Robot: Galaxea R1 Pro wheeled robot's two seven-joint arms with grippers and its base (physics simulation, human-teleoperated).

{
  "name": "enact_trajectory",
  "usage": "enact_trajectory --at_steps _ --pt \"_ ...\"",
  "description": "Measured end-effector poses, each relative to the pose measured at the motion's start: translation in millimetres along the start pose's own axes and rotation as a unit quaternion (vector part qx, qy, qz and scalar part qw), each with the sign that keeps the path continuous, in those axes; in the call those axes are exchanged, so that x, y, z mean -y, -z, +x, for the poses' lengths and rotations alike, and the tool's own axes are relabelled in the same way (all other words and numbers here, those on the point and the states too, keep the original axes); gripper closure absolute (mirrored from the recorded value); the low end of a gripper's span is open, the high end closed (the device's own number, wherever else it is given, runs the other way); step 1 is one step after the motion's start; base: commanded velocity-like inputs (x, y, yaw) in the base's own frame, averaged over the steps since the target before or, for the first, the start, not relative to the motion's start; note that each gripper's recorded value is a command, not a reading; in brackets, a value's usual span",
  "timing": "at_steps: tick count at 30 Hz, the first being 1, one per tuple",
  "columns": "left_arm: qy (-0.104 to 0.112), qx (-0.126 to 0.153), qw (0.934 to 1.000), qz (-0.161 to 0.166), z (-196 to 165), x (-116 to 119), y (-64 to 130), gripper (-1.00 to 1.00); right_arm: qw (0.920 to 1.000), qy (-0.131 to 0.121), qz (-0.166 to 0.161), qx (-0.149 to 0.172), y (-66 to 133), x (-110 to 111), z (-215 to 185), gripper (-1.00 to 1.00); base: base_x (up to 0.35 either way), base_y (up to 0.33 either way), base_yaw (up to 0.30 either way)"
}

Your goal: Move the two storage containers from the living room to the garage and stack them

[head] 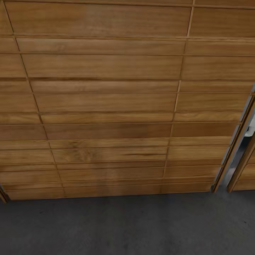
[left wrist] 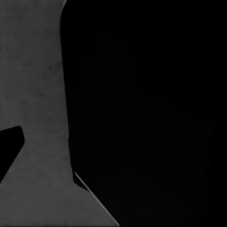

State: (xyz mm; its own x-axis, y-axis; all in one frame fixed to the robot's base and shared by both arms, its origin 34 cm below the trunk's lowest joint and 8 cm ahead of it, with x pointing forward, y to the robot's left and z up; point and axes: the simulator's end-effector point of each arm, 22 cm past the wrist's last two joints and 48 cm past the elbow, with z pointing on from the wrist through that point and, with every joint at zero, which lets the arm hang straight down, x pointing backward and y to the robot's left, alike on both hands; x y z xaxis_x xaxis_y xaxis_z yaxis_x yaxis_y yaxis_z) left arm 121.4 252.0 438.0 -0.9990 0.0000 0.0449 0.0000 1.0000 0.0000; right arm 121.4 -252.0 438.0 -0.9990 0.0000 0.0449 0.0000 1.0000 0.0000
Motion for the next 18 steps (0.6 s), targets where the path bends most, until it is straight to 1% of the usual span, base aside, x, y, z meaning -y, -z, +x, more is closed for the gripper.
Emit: enact_trajectory --at_steps 1,3,6,13,18 --pt "0.001 0.006 1.0000 -0.003 -5.0 -4.7 0.0 -1.00 1.0000 0.003 -0.001 0.003 0.0 -2.0 -2.5 -1.00 0.000 0.000 0.000" --pt "0.001 0.013 0.9999 -0.005 -10.3 -6.3 0.1 -1.00 0.9999 0.008 -0.001 0.007 0.0 -2.1 -3.8 -1.00 0.000 0.000 0.000" --pt "0.001 0.014 0.9999 -0.005 -10.9 -6.7 0.2 -1.00 0.9999 0.015 -0.001 0.006 0.0 -2.6 -3.8 -1.00 0.000 0.000 0.000" --pt "0.000 0.024 0.9997 -0.006 -20.2 -8.6 0.5 -1.00 0.9994 0.029 -0.004 0.019 0.2 -5.2 -9.4 -1.00 0.000 0.000 0.000" --pt "0.001 0.024 0.9997 -0.006 -20.7 -8.7 0.5 -1.00 0.9988 0.043 -0.008 0.021 0.3 -12.1 -9.9 -1.00 0.000 0.000 0.000"
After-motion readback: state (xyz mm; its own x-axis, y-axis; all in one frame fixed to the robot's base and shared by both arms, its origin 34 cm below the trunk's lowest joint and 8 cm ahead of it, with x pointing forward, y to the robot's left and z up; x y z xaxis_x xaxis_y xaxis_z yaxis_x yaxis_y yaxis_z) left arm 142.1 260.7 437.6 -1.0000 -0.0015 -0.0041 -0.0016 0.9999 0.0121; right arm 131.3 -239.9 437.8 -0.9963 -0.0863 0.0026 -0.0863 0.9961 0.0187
